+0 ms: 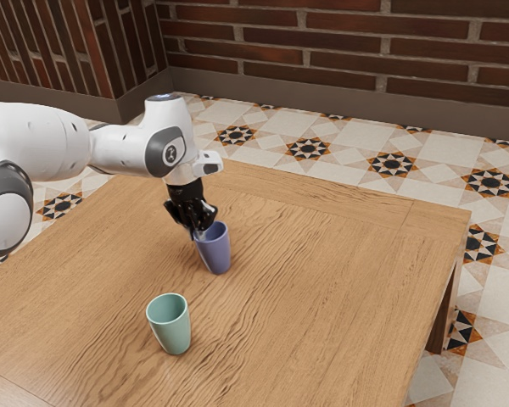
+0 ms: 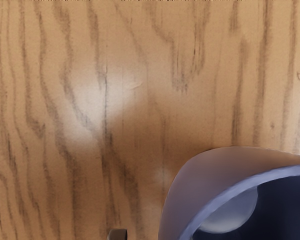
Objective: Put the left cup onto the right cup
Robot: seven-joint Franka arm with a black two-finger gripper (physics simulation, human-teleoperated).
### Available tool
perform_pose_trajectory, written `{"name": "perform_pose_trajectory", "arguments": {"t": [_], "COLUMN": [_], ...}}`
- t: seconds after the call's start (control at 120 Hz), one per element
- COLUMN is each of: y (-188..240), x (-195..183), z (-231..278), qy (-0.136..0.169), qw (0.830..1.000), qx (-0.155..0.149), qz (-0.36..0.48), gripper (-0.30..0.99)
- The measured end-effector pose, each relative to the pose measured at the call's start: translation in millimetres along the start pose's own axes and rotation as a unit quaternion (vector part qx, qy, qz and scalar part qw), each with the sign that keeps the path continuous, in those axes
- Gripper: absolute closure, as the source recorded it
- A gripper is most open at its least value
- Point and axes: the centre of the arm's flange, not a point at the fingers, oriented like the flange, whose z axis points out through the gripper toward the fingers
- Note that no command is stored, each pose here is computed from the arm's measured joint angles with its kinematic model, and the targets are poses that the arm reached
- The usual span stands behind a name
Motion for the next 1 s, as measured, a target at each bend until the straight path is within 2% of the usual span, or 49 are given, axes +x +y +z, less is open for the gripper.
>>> {"name": "perform_pose_trajectory", "arguments": {"t": [0.375,0.575,0.758,1.0], "y": [12,16,27,41], "x": [1,-1,-29,-67], "z": [-3,-26,-76,-107], "qy": [0.005,0.019,0.028,0.017], "qw": [1.0,1.0,0.999,1.0], "qx": [0.002,0.006,0.015,0.024], "qz": [0.008,0.009,0.005,-0.01], "gripper": [0.77,0.78,0.78,0.79]}}
